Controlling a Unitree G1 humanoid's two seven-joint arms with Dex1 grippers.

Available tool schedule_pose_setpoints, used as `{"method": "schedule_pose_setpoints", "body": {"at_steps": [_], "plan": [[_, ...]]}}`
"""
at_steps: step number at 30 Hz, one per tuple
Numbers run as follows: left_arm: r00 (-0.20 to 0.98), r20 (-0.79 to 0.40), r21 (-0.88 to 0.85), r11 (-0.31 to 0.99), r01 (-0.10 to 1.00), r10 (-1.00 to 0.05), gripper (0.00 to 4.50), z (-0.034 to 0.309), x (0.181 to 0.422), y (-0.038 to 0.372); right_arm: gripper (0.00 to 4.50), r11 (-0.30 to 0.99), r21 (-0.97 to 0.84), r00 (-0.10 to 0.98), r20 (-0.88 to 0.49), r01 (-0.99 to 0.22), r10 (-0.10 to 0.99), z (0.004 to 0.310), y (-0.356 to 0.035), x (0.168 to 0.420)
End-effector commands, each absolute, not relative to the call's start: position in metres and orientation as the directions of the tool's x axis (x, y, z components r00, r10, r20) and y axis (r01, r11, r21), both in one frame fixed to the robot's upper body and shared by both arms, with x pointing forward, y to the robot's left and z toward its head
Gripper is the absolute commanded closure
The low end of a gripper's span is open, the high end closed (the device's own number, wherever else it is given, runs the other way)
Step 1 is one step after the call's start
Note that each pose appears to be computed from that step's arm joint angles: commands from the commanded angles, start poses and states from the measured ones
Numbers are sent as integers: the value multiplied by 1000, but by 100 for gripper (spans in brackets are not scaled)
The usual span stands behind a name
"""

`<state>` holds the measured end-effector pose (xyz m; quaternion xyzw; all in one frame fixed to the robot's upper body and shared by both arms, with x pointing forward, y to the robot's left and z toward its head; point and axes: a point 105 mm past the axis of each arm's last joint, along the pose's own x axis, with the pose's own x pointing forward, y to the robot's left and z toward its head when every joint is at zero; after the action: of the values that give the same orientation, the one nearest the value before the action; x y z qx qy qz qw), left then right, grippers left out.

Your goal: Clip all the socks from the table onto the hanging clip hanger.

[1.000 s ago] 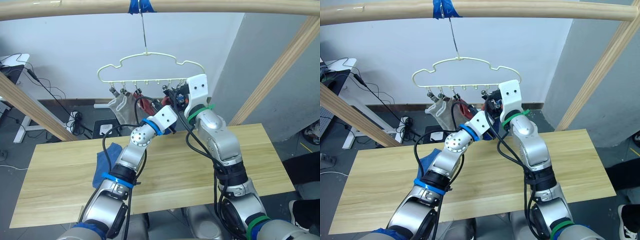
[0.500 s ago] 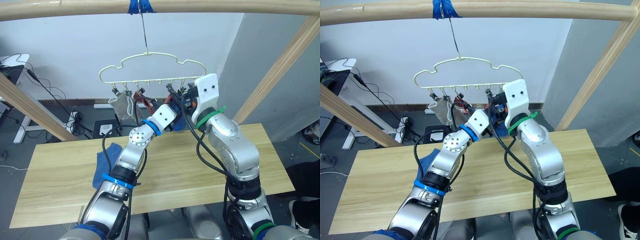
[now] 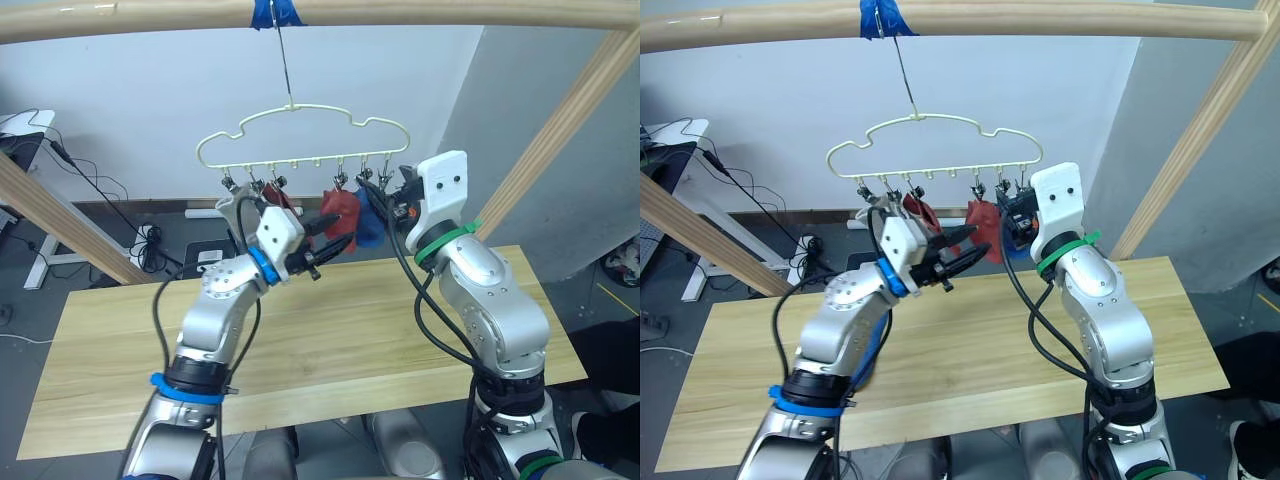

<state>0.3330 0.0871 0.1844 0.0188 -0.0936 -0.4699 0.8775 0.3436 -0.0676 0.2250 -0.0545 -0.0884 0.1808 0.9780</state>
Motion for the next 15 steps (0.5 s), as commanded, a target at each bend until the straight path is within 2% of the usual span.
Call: {"method": "schedule_pose_setpoints", "body": {"at_steps": [1,15], "plan": [[528,180,132,552,823,-830,226,206,329,91,129,944,-146,927,194,-296,320,232,-67,349],[552,128,191,567,802,-824,226,197,329,92,129,967,-99,950,185,-237,252,223,-69,377]]}}
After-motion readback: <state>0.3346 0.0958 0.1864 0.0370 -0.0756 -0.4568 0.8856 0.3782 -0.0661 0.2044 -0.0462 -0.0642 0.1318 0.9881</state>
